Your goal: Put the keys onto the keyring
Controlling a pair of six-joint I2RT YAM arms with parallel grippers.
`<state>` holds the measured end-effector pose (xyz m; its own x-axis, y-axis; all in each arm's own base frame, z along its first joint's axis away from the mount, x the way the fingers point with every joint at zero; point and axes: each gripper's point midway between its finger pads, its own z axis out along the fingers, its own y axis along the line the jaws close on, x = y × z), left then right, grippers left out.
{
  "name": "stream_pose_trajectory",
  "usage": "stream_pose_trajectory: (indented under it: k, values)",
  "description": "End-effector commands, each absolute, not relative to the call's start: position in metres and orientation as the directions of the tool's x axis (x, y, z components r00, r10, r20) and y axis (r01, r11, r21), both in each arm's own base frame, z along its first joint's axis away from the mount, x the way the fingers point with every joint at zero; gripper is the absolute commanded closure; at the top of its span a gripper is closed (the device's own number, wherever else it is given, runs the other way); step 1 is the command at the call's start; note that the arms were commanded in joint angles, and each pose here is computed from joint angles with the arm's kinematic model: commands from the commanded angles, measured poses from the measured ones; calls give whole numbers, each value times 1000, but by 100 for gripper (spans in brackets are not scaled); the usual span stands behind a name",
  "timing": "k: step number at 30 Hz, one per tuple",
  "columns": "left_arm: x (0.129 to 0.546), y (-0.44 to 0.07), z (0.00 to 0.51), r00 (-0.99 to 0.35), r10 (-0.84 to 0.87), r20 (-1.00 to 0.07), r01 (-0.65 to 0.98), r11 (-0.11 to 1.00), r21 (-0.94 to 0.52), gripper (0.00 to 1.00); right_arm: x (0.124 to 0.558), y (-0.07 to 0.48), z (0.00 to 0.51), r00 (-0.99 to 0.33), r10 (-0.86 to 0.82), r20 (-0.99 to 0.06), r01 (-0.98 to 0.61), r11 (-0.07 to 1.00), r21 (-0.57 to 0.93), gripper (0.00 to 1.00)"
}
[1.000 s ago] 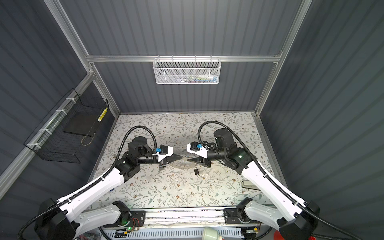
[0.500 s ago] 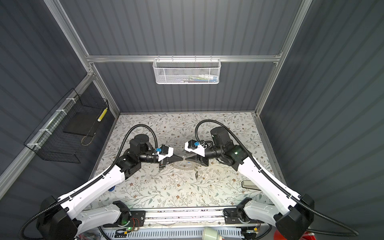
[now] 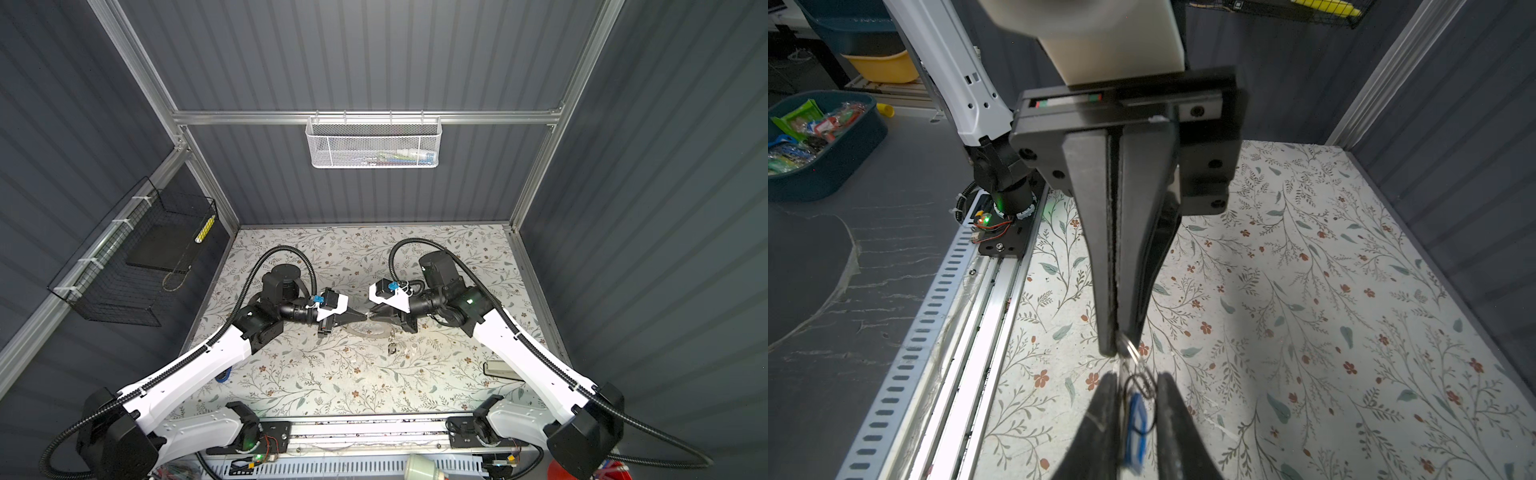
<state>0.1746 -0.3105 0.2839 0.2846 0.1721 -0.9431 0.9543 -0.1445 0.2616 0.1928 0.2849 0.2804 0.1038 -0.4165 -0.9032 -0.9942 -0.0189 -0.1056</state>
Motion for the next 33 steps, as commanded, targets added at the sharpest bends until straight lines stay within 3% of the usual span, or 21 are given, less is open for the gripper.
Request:
stream_pose_trajectory:
  k: [1, 12, 16, 19, 26, 33]
  values:
    - [165, -311, 299, 317, 123, -941, 936, -200, 289, 100, 194, 286, 291, 124, -400, -908, -992, -33, -121, 86]
    - [169, -312, 295, 322, 156, -934, 936, -203, 288, 100, 198, 284, 285, 119, -430, -895, -992, -19, -122, 100]
    - [180, -311, 290, 335, 223, -915, 940, -146, 309, 69, 202, 281, 283, 97, -460, -883, -994, 8, -113, 100]
    - [189, -308, 290, 352, 273, -895, 936, -92, 340, 60, 204, 279, 281, 61, -490, -870, -996, 31, -87, 100]
    - [195, -312, 296, 357, 339, -870, 928, -27, 370, 61, 210, 276, 275, -34, -542, -839, -996, 84, -14, 100]
    - [198, -327, 291, 326, 392, -860, 936, -8, 352, 73, 212, 276, 275, -56, -562, -825, -993, 116, -12, 100]
